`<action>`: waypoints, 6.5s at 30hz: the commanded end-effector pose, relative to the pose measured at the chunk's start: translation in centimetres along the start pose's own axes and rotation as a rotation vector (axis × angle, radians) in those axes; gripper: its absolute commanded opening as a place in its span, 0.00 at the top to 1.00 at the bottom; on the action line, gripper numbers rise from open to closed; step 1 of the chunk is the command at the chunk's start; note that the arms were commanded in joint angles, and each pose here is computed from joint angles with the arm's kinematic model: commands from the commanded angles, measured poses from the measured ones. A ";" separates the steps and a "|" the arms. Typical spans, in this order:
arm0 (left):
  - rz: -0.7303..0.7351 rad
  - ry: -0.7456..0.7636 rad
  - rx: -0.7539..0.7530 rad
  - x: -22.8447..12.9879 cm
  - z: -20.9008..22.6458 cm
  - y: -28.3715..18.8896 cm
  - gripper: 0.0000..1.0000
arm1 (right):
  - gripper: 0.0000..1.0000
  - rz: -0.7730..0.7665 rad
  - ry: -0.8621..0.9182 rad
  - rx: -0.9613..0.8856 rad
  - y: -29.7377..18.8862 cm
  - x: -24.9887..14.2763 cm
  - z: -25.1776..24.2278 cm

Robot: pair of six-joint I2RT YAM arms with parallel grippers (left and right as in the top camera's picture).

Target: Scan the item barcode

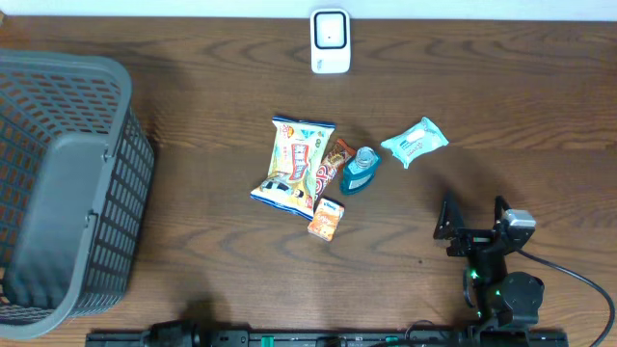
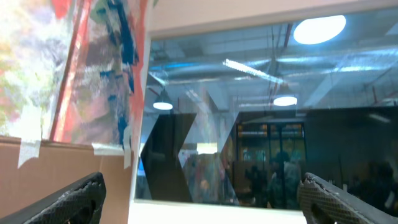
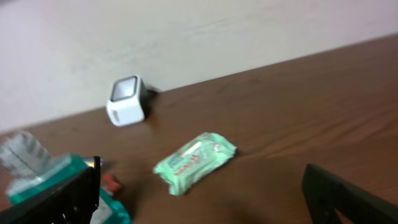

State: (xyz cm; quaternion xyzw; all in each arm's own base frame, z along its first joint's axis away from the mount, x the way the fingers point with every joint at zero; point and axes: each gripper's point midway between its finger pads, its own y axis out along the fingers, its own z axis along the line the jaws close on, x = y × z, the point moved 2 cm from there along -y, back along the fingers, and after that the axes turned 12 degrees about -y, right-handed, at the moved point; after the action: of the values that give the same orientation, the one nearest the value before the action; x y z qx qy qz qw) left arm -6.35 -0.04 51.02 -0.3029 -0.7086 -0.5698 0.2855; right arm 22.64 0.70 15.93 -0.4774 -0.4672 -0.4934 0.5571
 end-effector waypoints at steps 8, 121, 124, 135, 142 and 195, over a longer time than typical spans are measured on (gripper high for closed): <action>-0.097 -0.027 -0.020 -0.7 0.1 3.9 0.01 | 0.01 0.058 0.230 0.059 0.2 -1.0 1.0; 1.387 0.003 -0.214 -49.6 3.0 -9.3 0.02 | 0.01 0.262 -0.117 0.594 3.2 6.6 8.9; 1.387 0.003 -0.214 -49.6 3.0 -9.3 0.02 | 0.01 0.260 -0.117 0.593 4.0 7.6 8.9; 1.239 -0.001 -0.239 -47.9 2.5 -7.3 0.02 | 0.01 0.156 -0.246 0.598 5.6 12.6 9.3; 1.163 -0.003 -0.251 -46.9 2.2 -6.5 0.02 | 0.01 0.167 -0.349 0.626 7.3 12.4 9.6; 1.161 -0.004 -0.252 -46.9 2.2 -6.4 0.02 | 0.01 0.666 -1.454 1.318 9.3 3.5 17.9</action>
State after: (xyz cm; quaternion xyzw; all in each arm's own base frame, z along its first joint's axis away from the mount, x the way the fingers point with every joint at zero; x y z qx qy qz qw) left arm 19.51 -3.83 12.23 -0.6718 -0.3650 -0.4036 0.5025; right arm 31.61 18.45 20.77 -0.3862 -0.7019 0.4248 0.4217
